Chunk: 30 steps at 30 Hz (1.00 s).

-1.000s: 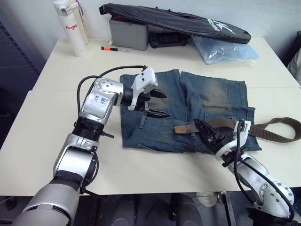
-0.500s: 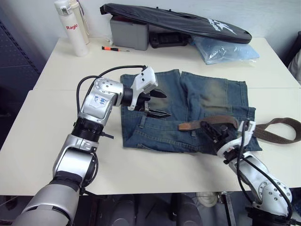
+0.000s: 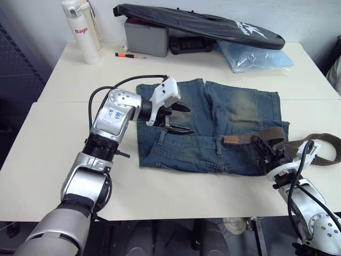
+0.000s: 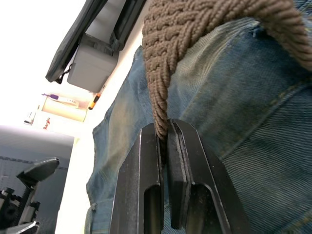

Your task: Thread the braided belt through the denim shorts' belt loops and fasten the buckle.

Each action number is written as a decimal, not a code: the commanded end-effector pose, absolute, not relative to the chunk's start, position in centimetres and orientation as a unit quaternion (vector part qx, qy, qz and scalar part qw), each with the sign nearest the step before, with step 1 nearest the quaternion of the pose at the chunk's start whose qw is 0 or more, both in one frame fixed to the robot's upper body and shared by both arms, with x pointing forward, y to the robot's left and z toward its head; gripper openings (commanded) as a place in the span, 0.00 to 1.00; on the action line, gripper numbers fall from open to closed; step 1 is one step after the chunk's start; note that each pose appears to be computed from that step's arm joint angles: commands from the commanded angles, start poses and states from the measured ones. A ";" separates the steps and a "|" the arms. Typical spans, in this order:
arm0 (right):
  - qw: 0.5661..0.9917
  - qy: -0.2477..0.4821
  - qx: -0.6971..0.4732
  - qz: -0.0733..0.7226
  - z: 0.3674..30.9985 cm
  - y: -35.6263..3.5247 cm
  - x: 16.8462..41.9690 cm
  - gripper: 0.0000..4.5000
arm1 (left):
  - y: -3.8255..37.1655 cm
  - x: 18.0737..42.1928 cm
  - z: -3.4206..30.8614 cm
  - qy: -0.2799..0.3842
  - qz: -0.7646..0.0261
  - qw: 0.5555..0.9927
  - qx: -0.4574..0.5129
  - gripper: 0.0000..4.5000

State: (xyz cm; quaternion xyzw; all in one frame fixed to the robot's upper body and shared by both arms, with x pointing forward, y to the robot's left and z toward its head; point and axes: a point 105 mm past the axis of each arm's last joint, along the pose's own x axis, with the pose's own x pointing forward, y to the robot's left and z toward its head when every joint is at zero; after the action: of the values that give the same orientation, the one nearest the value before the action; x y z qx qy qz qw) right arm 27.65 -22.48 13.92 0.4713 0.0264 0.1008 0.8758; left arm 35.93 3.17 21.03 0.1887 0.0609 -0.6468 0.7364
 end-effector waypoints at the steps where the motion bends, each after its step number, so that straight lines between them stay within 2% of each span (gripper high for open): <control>1: 0.903 0.026 0.409 0.127 13.8 -21.8 27.4 0.02 | 3.0 35.7 22.0 0.044 -0.654 0.730 0.194 1.00; 12: 0.919 0.003 0.358 0.165 14.1 -20.2 27.9 0.02 | 3.7 35.6 22.2 0.049 -0.655 0.728 0.196 1.00; 17: 0.949 -0.009 0.292 0.120 13.0 -22.1 28.6 0.02 | 3.8 35.5 22.1 0.051 -0.655 0.728 0.196 1.00; 24: 0.957 -0.041 0.272 0.090 13.0 -23.4 28.8 0.02 | 3.7 35.5 22.1 0.052 -0.656 0.727 0.195 1.00; 30: 0.951 -0.029 0.279 0.132 12.6 -21.5 28.2 0.02 | 3.6 35.4 22.1 0.052 -0.658 0.725 0.195 1.00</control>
State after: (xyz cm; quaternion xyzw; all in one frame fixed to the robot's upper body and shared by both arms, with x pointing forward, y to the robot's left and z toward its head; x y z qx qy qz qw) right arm 28.67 -22.25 11.87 0.2820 -0.0178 0.1093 0.9530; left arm 35.88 4.05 20.95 0.1916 0.0739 -0.6481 0.7333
